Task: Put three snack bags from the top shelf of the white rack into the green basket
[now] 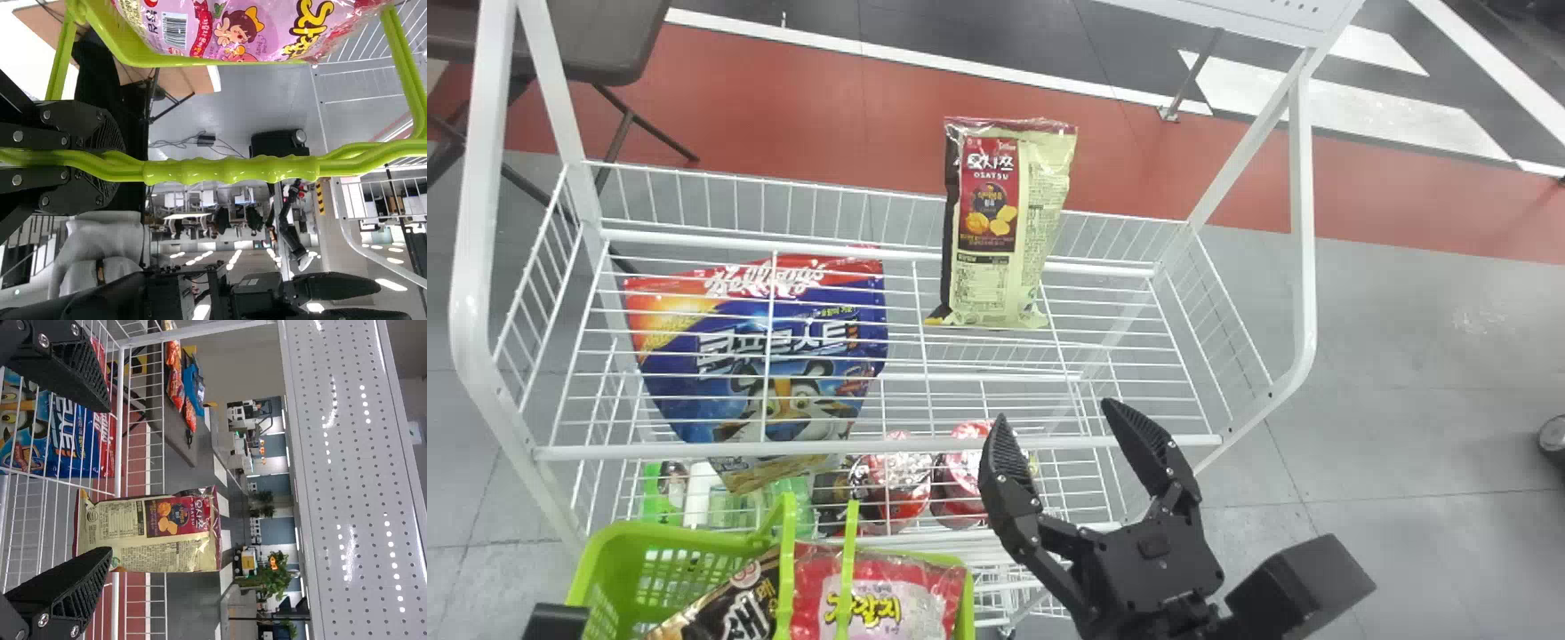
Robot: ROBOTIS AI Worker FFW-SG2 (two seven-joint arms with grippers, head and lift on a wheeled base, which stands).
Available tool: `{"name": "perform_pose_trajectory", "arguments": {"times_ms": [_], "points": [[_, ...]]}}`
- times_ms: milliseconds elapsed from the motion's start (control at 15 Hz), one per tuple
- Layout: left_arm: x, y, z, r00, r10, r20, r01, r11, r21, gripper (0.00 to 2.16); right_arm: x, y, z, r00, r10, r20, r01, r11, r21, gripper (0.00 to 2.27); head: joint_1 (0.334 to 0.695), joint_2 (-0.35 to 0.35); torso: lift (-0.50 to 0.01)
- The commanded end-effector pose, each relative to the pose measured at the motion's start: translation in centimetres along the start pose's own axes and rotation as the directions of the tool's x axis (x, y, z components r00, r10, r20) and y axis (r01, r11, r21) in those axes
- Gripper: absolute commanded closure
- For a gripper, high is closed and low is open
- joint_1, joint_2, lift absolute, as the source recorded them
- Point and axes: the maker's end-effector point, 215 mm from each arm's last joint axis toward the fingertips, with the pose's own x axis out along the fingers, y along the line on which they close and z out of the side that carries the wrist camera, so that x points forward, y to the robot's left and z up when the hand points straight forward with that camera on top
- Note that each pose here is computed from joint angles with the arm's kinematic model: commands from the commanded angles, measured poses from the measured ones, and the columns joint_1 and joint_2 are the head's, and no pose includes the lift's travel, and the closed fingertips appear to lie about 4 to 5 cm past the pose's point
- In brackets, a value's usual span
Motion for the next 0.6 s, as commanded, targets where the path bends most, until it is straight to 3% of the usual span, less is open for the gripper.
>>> {"name": "perform_pose_trajectory", "arguments": {"times_ms": [0, 533], "points": [[0.10, -0.06, -0.05, 1.000, 0.002, -0.003, -0.002, 1.000, 0.002, 2.15, -0.03, -0.06, -0.16, 1.000, -0.001, -0.007, 0.001, 1.000, -0.002, 0.07, 0.695, -0.350, 0.000], [0.03, -0.10, 0.08, 1.000, 0.002, 0.001, -0.002, 1.000, 0.004, 2.15, -0.08, -0.04, -0.22, 1.000, 0.000, -0.009, 0.000, 1.000, -0.001, 0.07, 0.695, -0.350, 0.000]]}}
